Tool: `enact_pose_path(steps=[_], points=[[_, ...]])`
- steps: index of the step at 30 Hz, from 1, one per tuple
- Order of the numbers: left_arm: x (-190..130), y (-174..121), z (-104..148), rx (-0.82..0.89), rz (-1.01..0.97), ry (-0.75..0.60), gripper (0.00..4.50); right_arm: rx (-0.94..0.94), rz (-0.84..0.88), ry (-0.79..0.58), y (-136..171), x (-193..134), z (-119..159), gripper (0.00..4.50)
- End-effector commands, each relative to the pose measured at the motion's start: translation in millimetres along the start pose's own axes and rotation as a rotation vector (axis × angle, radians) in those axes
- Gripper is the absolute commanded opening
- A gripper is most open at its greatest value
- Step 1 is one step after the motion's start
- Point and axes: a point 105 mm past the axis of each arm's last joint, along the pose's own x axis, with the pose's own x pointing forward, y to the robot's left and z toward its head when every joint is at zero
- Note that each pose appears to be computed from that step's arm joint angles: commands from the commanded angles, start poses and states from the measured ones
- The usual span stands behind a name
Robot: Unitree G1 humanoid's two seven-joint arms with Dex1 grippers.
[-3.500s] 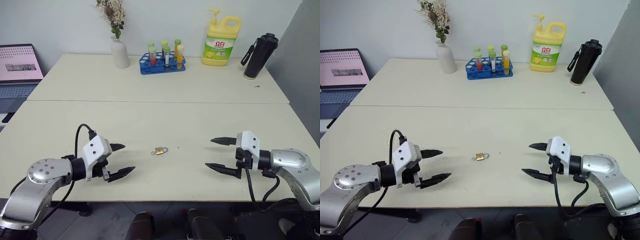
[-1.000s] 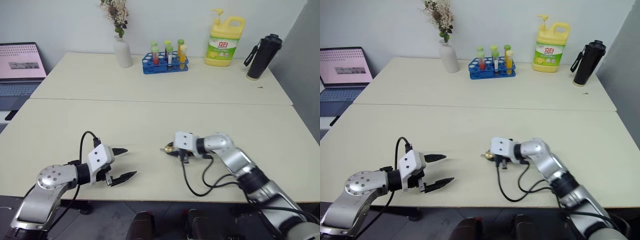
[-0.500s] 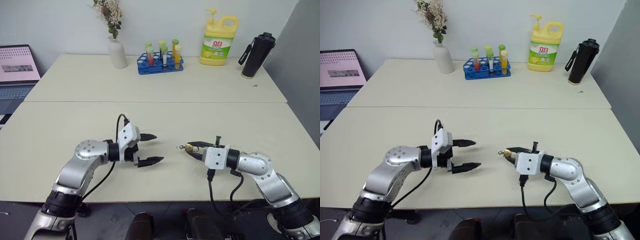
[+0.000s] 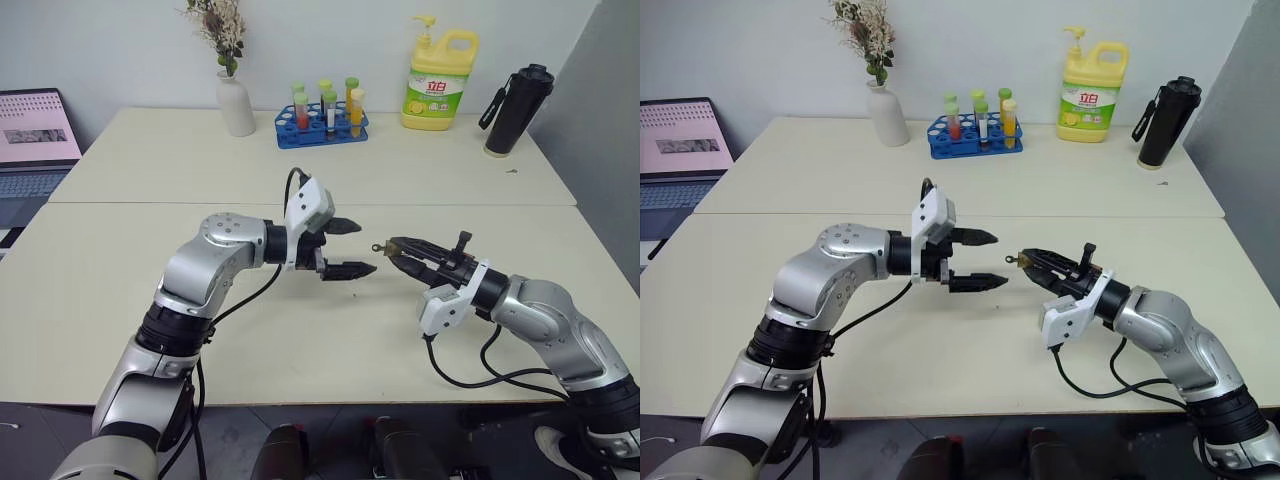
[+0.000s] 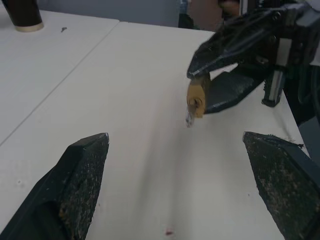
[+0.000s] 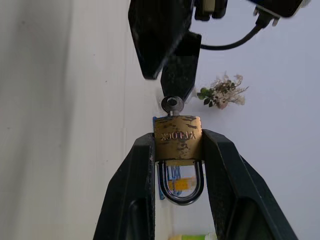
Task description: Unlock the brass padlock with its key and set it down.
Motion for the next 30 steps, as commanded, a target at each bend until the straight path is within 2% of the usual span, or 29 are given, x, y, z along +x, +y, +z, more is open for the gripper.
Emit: enact_pose_path(steps=[1, 10, 13, 25, 30], points=[[-1, -3, 24, -0.030, -0.025, -0.067, 4.50, -0.066, -0.093, -0.052, -26, 0, 11, 0.94], [-7, -8, 29, -0.056, -0.070, -0.072, 4.50, -0.062, -0.098, -0.078, -26, 0, 12, 0.94], [-9, -10, 29, -0.043, -0.082, -0.067, 3.86, -0.056, -0.098, -0.079, -25, -1, 13, 0.94], [-5, -15, 29, -0.037, -0.121, -0.077, 0.02, -0.027, -0.098, -0.095, -24, 0, 16, 0.94], [-4, -14, 29, -0.024, -0.121, -0.080, 0.00, -0.019, -0.098, -0.095, -24, 0, 16, 0.94]])
